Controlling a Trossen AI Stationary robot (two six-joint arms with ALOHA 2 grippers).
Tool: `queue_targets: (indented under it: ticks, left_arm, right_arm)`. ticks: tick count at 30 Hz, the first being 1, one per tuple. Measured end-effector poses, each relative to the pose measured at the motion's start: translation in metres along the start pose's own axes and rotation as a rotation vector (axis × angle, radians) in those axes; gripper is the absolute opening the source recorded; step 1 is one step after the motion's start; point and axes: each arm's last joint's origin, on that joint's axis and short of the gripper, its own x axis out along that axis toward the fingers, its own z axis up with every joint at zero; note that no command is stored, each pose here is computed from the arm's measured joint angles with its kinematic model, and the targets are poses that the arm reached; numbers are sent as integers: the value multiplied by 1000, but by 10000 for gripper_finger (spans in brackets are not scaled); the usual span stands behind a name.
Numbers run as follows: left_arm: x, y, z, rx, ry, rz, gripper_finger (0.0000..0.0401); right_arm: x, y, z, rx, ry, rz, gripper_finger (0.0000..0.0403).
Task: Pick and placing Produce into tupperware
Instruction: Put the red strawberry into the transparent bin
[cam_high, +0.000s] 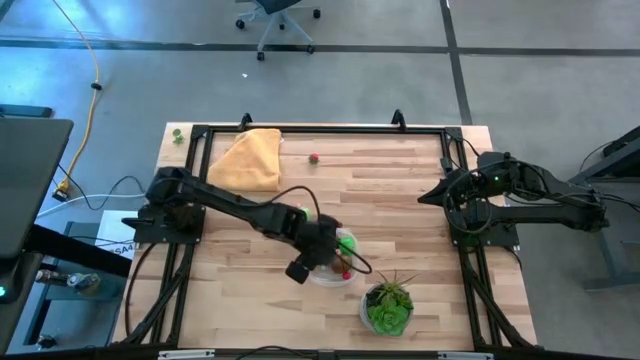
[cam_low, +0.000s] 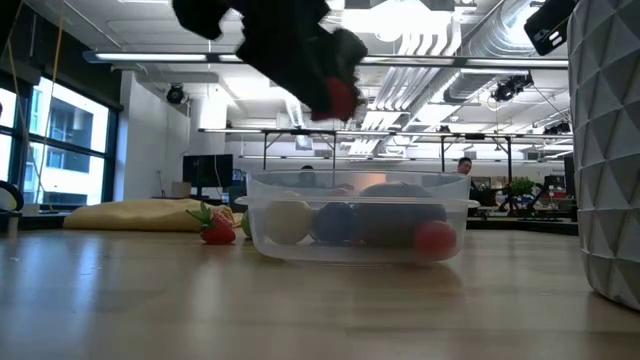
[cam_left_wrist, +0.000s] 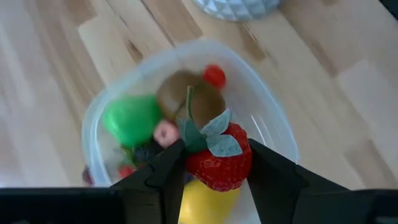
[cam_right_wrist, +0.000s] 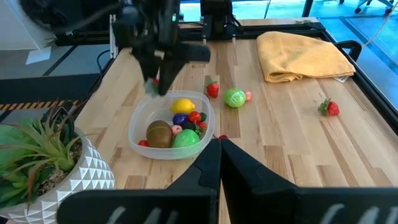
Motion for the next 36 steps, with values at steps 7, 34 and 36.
queue_targets:
  ticks: [7, 34, 36]
  left_arm:
    - [26, -2, -10, -5, 89, -39, 132]
    - [55, -8, -16, 28, 139, -74, 157]
    - [55, -8, -16, 28, 140, -74, 162]
  right_arm:
    - [2, -1, 0, 1, 11, 0, 0]
    - [4, -1, 0, 5, 21, -9, 0]
    - [4, -1, 0, 4, 21, -9, 0]
